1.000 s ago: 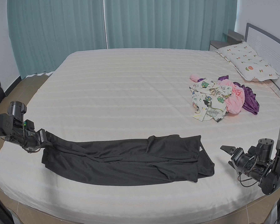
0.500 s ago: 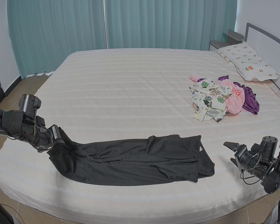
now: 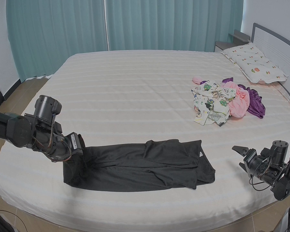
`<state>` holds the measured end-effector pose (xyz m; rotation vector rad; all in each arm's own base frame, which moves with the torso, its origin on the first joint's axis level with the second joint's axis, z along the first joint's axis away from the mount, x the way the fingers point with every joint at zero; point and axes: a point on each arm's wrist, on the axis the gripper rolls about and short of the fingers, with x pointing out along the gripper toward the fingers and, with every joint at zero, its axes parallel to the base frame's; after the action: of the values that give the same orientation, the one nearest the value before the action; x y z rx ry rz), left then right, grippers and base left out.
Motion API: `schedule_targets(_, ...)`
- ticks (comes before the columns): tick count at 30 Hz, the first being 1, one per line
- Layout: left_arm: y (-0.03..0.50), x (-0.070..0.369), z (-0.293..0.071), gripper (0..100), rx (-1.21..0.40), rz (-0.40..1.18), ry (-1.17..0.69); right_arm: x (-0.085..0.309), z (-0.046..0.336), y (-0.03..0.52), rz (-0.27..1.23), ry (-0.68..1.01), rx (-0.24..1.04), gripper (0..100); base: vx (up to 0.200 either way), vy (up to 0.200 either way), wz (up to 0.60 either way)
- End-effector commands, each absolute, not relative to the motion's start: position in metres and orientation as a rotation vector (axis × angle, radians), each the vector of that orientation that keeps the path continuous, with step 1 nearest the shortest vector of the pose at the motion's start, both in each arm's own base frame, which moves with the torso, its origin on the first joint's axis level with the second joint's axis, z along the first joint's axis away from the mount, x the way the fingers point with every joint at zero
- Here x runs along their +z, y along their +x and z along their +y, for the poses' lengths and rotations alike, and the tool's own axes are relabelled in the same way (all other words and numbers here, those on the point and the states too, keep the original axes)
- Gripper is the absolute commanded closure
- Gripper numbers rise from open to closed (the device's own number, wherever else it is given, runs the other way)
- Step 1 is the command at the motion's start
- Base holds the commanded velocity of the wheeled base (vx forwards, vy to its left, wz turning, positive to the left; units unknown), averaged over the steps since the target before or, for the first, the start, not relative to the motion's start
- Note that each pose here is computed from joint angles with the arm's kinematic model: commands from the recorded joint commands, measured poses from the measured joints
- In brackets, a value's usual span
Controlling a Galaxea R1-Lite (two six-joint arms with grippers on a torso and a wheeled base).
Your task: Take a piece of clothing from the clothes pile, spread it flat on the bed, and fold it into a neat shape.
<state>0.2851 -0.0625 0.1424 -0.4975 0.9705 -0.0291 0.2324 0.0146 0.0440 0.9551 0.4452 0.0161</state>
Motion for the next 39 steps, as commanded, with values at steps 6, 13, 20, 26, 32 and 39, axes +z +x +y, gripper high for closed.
schedule_targets(6,0.277,0.156,-0.112,100,-0.093,0.989,-0.482,0.046,0.015,0.232,0.432,0.955,0.025,0,0.000,-0.200,0.00)
schedule_targets(13,0.282,0.167,-0.130,100,-0.131,0.986,-0.483,0.046,0.015,0.232,0.432,0.955,0.025,0,0.000,-0.200,0.00)
schedule_targets(20,0.291,0.162,-0.151,100,-0.146,1.010,-0.506,0.046,0.015,0.232,0.435,0.955,0.023,0,0.000,-0.200,0.00)
schedule_targets(26,0.298,0.156,-0.169,100,-0.172,1.024,-0.487,0.045,0.015,0.233,0.435,0.955,0.023,0,0.000,-0.200,0.00)
schedule_targets(32,0.306,0.149,-0.183,100,-0.182,1.040,-0.487,0.044,0.015,0.233,0.439,0.955,0.021,0,0.000,-0.200,0.00)
schedule_targets(39,0.319,0.136,-0.200,100,-0.165,1.058,-0.511,0.043,0.012,0.234,0.437,0.956,0.010,0,0.000,-0.057,0.00)
